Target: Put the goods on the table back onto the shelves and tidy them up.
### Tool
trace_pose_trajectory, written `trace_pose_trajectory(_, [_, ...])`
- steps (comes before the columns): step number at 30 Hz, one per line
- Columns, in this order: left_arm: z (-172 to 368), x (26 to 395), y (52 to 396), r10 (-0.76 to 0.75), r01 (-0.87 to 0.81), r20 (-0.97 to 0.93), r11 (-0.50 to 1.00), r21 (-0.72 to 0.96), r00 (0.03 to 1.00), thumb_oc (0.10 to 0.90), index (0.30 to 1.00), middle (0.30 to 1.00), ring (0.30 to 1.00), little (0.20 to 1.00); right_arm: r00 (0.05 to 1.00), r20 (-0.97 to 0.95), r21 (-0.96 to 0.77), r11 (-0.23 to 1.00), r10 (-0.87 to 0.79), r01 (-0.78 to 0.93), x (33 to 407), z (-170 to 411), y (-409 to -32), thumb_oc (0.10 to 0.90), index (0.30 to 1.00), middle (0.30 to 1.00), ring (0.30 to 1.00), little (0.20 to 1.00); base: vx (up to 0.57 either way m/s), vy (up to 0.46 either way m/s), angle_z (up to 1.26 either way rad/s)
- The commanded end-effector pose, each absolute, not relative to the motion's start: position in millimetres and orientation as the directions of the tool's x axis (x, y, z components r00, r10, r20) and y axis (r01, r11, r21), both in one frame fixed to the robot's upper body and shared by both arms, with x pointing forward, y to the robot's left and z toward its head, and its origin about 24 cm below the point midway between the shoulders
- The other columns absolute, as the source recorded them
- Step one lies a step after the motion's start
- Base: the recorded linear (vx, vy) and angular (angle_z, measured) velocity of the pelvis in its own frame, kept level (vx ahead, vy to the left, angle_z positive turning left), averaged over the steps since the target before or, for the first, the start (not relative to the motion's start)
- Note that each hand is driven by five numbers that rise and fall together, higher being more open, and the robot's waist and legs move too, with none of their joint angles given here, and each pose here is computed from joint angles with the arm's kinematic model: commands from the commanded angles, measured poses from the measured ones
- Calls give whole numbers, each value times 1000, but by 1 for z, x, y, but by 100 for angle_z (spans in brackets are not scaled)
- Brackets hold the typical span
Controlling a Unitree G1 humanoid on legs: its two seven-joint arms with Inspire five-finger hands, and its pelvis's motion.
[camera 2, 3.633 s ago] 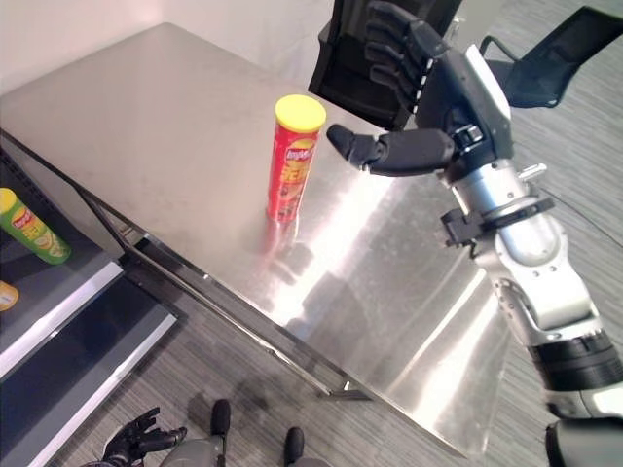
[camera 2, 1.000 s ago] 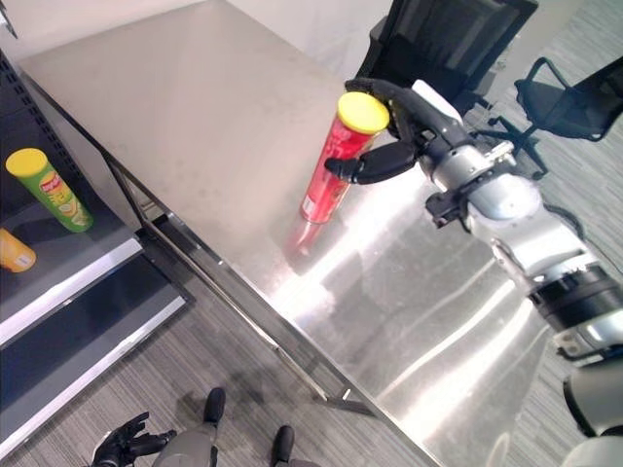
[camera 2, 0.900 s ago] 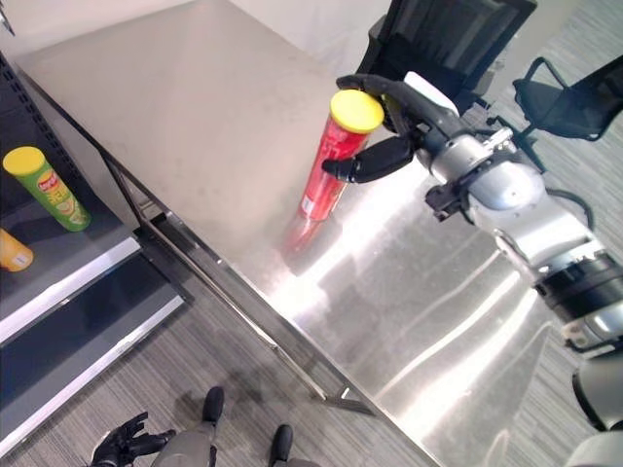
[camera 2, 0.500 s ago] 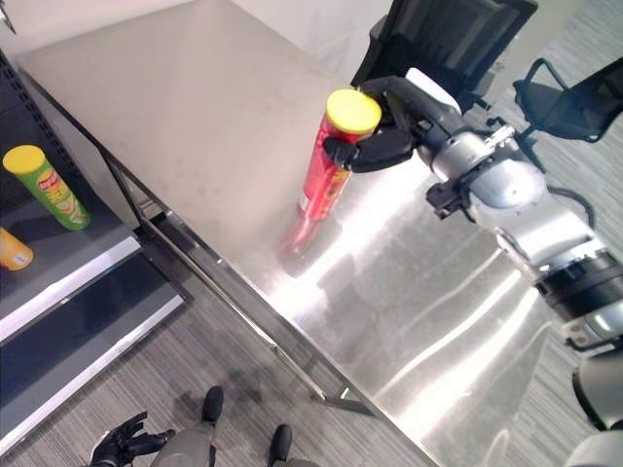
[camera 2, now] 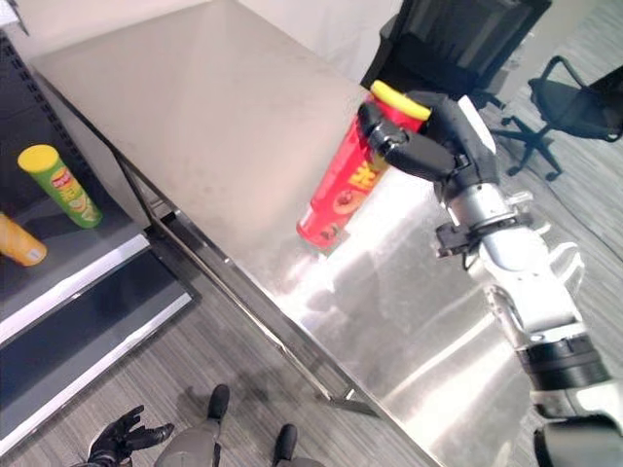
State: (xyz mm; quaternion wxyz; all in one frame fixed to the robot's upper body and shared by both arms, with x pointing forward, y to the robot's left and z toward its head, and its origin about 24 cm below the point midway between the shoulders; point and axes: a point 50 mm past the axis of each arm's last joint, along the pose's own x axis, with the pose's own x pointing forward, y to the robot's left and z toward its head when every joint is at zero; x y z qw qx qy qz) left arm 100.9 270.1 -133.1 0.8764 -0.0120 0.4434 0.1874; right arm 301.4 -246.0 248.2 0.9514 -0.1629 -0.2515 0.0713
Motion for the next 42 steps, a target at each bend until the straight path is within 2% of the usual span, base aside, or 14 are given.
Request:
trace_pose_trajectory(1, [-127,105,283,343,-329,-762,927,181,549,800,900,900,900,900,518,820,-255,966,243,-49,266,329,-226,400,300,300,300,300,-180,-199,28])
trace_pose_trajectory(7, [-122,118,279,339,-353,-729,925,143,594,800,900,900,900,900,373,900,-223,974,223,-45,242,345,-224,400,300,300,300,300,-273,-150,78])
trace_pose_trajectory(8, [-126,109,276,338,-366,-746,921,135,574,800,900,900,900,900,345,913,-209,976,218,-64,236,343,-221,400,300,300,300,300,-399,26,95])
trace_pose_trajectory(13, [-131,94,278,354,-389,-770,909,150,532,800,900,900,900,900,318,917,-227,970,242,-84,230,340,-216,400,300,300,300,300,-258,112,122])
trace_pose_trajectory(23, [-126,106,270,307,-325,-747,937,129,590,800,900,900,900,900,444,851,-257,960,281,-115,242,312,-212,400,300,300,300,300,-189,414,57])
trace_pose_trajectory(27, [-113,125,285,338,-289,-691,938,192,639,800,900,900,900,900,495,823,-278,958,278,-76,240,290,-206,400,300,300,300,300,-275,506,59])
trace_pose_trajectory(32, [-111,123,293,357,-280,-686,933,227,634,800,900,900,900,900,486,807,-359,932,336,-48,236,284,-194,400,300,300,300,300,-115,263,35])
trace_pose_trajectory(33, [-113,121,291,346,-270,-696,937,222,629,800,900,900,900,900,495,782,-429,903,378,-10,236,283,-191,400,300,300,300,300,-77,303,8])
trace_pose_trajectory(37, [-119,118,282,317,-241,-723,947,210,615,800,900,900,900,900,512,732,-520,854,449,-5,241,279,-183,400,300,300,300,300,-39,121,36])
trace_pose_trajectory(42, [-119,124,269,310,-306,-703,942,138,640,800,900,900,900,900,497,713,-561,827,494,-17,248,279,-167,400,300,300,300,300,59,-23,16])
